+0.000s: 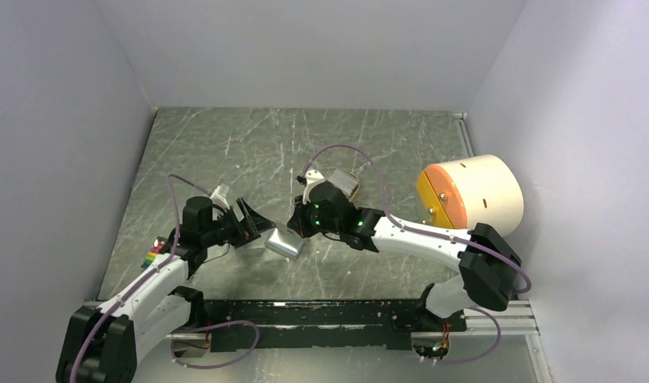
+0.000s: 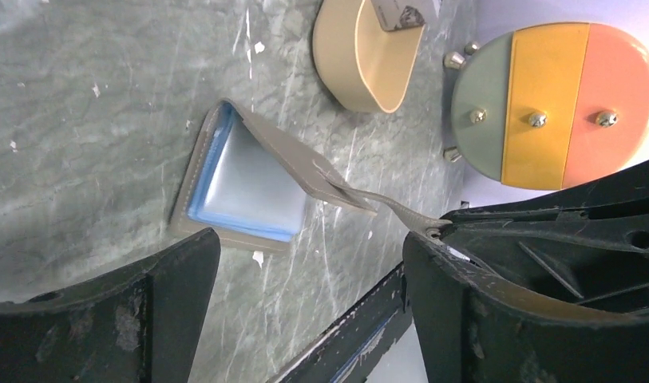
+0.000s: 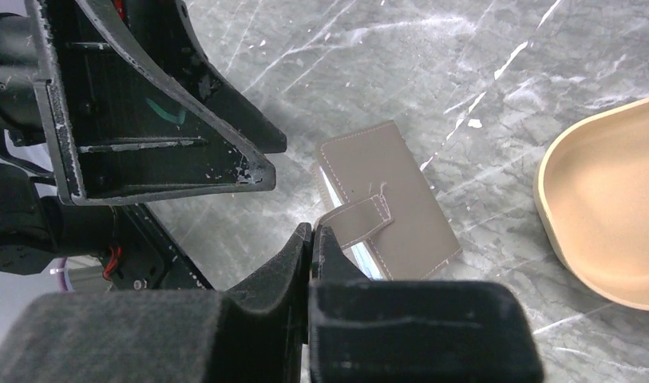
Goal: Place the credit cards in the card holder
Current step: Open the card holder at the center of the board.
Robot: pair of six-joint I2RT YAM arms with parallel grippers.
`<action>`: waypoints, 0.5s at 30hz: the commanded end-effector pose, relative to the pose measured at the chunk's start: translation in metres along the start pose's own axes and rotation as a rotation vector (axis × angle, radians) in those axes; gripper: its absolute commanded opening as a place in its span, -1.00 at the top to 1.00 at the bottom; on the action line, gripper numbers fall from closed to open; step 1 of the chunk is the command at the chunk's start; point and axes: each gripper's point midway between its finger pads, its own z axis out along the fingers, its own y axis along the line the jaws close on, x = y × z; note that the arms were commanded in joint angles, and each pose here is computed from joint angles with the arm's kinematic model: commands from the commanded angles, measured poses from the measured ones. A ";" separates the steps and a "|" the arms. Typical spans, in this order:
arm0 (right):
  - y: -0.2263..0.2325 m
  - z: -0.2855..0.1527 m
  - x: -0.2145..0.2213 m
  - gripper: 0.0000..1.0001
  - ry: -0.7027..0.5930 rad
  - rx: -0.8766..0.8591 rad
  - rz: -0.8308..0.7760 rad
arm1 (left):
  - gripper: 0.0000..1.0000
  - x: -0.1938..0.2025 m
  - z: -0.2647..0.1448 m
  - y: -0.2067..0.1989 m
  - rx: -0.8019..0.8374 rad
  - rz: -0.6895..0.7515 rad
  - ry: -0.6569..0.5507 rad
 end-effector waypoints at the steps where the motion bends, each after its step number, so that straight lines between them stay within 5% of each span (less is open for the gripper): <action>1: 0.000 -0.003 -0.003 1.00 -0.022 -0.007 0.021 | -0.76 0.002 0.003 -0.006 0.058 0.026 0.026; 8: -0.008 -0.012 -0.003 1.00 -0.036 0.029 0.073 | -0.63 0.002 0.005 0.023 -0.118 -0.004 0.037; 15: 0.024 -0.031 -0.011 1.00 -0.036 -0.132 0.169 | -0.41 -0.004 -0.006 0.019 -0.142 -0.017 -0.008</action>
